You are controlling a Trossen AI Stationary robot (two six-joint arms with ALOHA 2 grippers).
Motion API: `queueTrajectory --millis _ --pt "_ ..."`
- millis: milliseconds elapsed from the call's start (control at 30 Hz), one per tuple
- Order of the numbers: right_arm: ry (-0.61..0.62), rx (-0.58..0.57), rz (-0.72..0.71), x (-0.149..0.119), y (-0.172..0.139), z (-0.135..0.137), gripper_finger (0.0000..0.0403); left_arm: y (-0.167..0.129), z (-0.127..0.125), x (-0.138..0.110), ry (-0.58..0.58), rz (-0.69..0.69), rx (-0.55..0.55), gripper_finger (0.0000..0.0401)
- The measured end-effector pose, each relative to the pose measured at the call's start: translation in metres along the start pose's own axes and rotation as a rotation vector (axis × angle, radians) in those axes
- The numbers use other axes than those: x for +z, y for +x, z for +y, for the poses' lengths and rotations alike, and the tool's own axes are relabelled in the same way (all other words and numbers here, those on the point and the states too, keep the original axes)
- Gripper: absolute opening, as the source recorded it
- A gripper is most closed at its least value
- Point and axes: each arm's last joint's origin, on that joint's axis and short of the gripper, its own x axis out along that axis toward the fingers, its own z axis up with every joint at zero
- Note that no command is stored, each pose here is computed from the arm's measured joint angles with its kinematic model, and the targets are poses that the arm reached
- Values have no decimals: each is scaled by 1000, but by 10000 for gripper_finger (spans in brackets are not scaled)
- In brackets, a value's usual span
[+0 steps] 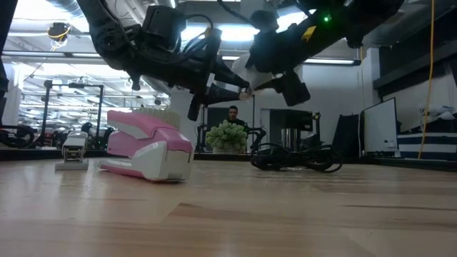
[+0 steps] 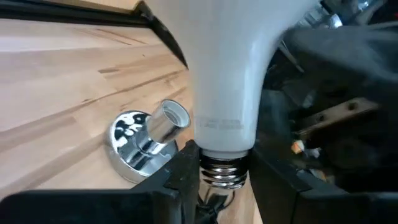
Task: Screw lightbulb
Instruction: Insert the lightbulb into the lamp
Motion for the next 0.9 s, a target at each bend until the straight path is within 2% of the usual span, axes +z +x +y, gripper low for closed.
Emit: queueTrajectory --millis 367,667,900 --pt "185 -85 277 -9 -2 -15 248 0 10 8 -7 -21 32 112" --pt "274 -116 291 -18 -6 -27 248 0 9 8 -7 -21 31 106" --pt "398 -159 320 -43 -14 -51 248 0 9 8 -7 -21 31 108"
